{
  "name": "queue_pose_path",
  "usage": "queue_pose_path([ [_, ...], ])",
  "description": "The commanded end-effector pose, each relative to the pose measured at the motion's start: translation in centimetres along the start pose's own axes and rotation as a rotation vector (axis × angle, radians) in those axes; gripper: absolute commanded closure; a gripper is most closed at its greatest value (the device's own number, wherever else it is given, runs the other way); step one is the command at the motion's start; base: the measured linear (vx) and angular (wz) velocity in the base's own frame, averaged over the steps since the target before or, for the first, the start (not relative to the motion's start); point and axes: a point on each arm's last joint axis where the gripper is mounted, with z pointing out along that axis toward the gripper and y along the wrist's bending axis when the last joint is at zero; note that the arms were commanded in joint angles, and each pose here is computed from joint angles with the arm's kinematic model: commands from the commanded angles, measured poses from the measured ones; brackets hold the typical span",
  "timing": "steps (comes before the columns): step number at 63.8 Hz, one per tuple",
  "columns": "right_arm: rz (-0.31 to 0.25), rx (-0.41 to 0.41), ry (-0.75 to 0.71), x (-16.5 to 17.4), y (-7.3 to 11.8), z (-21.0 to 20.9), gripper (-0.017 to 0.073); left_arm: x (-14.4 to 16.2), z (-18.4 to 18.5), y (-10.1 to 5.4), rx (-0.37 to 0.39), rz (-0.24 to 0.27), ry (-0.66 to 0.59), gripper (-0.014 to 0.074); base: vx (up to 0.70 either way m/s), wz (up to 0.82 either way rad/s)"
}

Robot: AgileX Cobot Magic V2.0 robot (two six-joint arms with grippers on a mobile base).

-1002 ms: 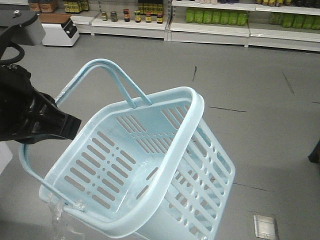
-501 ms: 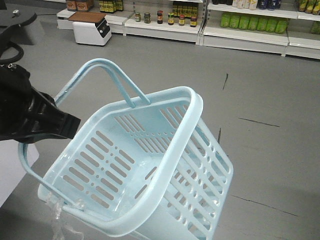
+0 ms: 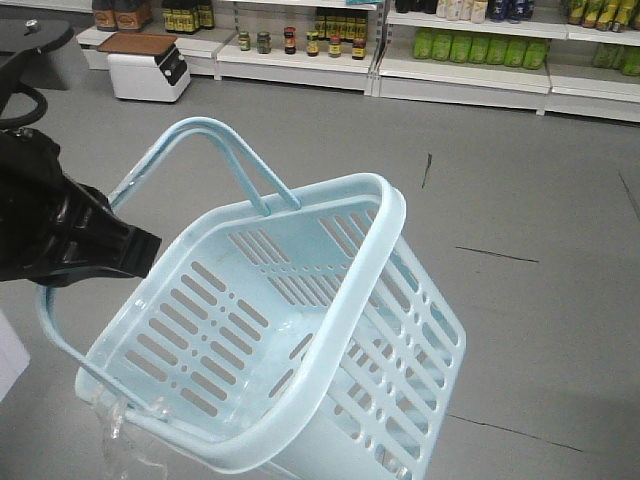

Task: Pick three apples into basket with both arms
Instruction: 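Drive the base around to the apple table holding the basket aloft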

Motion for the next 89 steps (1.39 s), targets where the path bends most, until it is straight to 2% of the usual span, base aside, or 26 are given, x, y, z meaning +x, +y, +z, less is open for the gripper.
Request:
queue_pose_path([
  [1,-0.011,0.009,-0.072,-0.27,-0.04,-0.07,0.0564,-0.31,-1.74,-0.40,0.043,-0.008,-0.092,0.0601,0.22,-0.26],
  [89,-0.011,0.009,-0.072,-0.27,-0.04,-0.07,0.0564,-0.31,-1.74,-0.40,0.043,-0.008,-0.092,0.0601,0.24,-0.14],
])
